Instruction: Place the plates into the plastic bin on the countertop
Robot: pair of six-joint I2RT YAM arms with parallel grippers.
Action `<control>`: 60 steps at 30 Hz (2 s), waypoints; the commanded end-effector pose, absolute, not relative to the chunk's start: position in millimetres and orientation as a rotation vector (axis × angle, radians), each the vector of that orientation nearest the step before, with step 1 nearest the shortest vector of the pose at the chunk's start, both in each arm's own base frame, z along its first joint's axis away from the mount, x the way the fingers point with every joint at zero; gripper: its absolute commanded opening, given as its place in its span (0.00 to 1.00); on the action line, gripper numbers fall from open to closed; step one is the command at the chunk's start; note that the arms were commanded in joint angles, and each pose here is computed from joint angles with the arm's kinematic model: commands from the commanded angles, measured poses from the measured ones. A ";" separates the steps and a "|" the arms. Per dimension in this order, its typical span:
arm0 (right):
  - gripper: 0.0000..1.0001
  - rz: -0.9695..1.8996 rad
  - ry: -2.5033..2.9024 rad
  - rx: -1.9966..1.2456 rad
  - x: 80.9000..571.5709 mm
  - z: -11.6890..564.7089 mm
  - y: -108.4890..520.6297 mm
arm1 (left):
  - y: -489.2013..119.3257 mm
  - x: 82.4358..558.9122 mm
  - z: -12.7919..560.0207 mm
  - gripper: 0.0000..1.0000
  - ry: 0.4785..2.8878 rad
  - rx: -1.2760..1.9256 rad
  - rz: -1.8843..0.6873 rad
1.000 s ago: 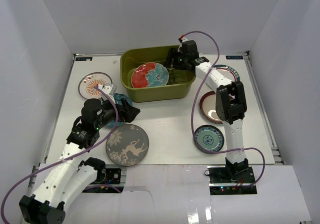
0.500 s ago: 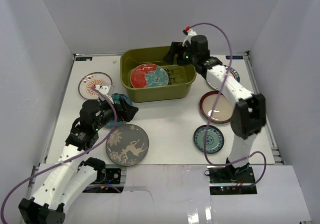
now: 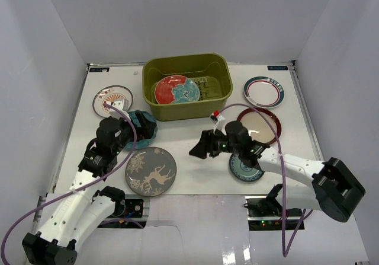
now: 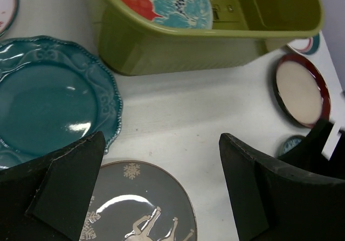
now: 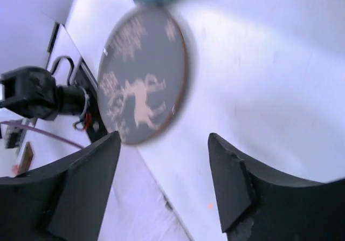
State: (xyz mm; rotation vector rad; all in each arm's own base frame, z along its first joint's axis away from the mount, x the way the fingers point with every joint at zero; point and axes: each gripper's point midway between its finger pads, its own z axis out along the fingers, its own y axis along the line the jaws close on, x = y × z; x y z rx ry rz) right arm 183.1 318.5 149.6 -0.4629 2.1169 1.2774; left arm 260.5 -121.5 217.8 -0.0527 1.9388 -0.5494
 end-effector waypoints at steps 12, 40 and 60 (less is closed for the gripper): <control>0.59 1.540 2.275 -0.355 133.9 84.9 409.5 | -60.8 252.5 200.0 0.98 2.000 -0.452 -0.274; 0.08 1.356 1.811 -0.407 192.2 268.7 320.1 | -78.6 251.3 197.0 0.98 1.949 -0.547 -0.461; 0.08 1.078 1.615 -0.253 463.8 407.7 291.9 | -66.4 228.8 67.3 0.98 2.162 -1.029 -0.523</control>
